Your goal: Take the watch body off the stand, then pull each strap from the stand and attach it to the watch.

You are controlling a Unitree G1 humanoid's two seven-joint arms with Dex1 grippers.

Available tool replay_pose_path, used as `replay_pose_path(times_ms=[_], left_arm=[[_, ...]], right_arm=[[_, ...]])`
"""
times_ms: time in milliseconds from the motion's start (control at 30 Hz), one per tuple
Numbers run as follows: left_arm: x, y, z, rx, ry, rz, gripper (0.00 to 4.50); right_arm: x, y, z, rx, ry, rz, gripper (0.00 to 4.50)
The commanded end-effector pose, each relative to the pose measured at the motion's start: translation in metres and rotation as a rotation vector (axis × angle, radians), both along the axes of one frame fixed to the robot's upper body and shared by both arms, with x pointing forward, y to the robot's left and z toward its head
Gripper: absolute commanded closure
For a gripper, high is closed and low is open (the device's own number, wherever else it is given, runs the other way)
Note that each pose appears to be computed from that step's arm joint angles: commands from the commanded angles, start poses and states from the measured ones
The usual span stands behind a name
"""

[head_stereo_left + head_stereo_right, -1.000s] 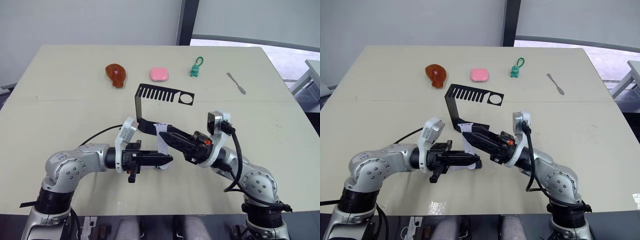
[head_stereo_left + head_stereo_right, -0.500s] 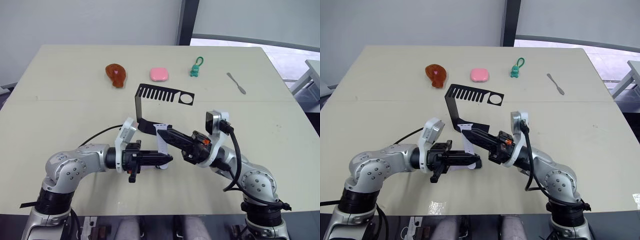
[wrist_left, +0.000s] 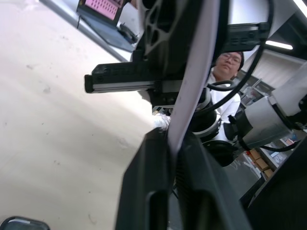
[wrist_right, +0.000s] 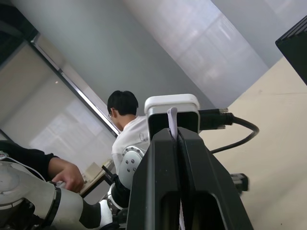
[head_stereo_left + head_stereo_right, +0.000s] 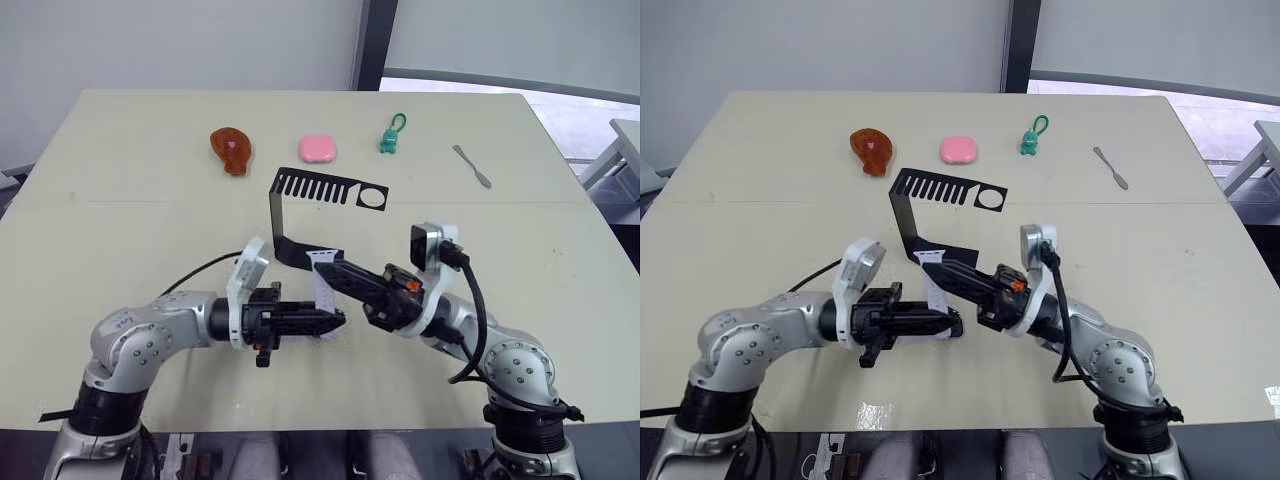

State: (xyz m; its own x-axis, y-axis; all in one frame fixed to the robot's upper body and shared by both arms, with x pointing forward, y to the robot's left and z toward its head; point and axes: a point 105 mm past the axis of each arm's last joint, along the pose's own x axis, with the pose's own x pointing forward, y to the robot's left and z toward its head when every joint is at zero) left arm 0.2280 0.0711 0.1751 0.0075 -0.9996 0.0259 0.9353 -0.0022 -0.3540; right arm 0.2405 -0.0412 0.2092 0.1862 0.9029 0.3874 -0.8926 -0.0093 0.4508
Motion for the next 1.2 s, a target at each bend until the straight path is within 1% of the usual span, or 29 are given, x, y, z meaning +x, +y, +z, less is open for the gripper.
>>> replay_pose_path(times_ms=[33, 100, 167, 233, 267, 367, 433, 533, 600, 633, 700, 767, 833, 900, 967, 1067, 1133, 1200], left_arm=[[-0.006, 0.006, 0.008, 0.013, -0.141, -0.003, 2.00], [-0.002, 0.018, 0.012, 0.017, -0.220, 0.054, 0.96], [0.001, 0.033, 0.015, 0.022, -0.270, 0.114, 0.03], [0.000, 0.053, 0.012, 0.067, -0.314, 0.152, 0.03], [-0.002, 0.066, 0.007, 0.114, -0.337, 0.162, 0.03], [-0.006, 0.097, -0.005, 0.226, -0.394, 0.212, 0.03], [-0.005, 0.115, -0.014, 0.284, -0.413, 0.272, 0.03], [0.005, 0.145, -0.015, 0.305, -0.466, 0.451, 0.03], [0.013, 0.172, -0.014, 0.359, -0.560, 0.593, 0.03], [0.013, 0.187, -0.018, 0.398, -0.561, 0.645, 0.03], [0.008, 0.206, -0.025, 0.462, -0.571, 0.672, 0.03], [0.001, 0.217, -0.029, 0.475, -0.545, 0.688, 0.03], [-0.001, 0.219, -0.026, 0.468, -0.539, 0.687, 0.03], [0.001, 0.214, -0.022, 0.447, -0.542, 0.670, 0.03], [0.003, 0.199, -0.020, 0.426, -0.553, 0.613, 0.03], [0.009, 0.177, -0.018, 0.444, -0.563, 0.536, 0.03], [0.014, 0.157, -0.011, 0.438, -0.585, 0.470, 0.03], [0.017, 0.131, -0.006, 0.456, -0.623, 0.362, 0.03]], right_arm=[[-0.004, -0.007, 0.017, 0.018, -0.074, -0.009, 4.50], [-0.001, -0.015, 0.021, -0.021, -0.122, -0.039, 4.50], [-0.003, -0.025, 0.018, -0.105, -0.175, -0.056, 4.50], [-0.005, -0.037, 0.015, -0.174, -0.213, -0.084, 4.50], [-0.005, -0.046, 0.014, -0.208, -0.233, -0.116, 4.50], [-0.004, -0.070, 0.018, -0.237, -0.264, -0.262, 4.50], [-0.010, -0.084, 0.011, -0.299, -0.297, -0.352, 4.50], [-0.012, -0.108, -0.001, -0.403, -0.341, -0.484, 4.50], [-0.010, -0.129, -0.007, -0.451, -0.355, -0.587, 4.50], [-0.010, -0.141, -0.012, -0.486, -0.367, -0.648, 4.50], [-0.011, -0.158, -0.019, -0.518, -0.365, -0.721, 4.50], [-0.015, -0.172, -0.025, -0.568, -0.377, -0.755, 4.50], [-0.015, -0.190, -0.027, -0.633, -0.398, -0.800, 4.50], [-0.014, -0.200, -0.028, -0.641, -0.397, -0.829, 4.50], [-0.017, -0.198, -0.033, -0.661, -0.401, -0.766, 4.50], [-0.017, -0.197, -0.034, -0.657, -0.408, -0.722, 4.50], [-0.014, -0.193, -0.032, -0.641, -0.433, -0.688, 4.50], [-0.011, -0.182, -0.029, -0.623, -0.470, -0.642, 4.50]])
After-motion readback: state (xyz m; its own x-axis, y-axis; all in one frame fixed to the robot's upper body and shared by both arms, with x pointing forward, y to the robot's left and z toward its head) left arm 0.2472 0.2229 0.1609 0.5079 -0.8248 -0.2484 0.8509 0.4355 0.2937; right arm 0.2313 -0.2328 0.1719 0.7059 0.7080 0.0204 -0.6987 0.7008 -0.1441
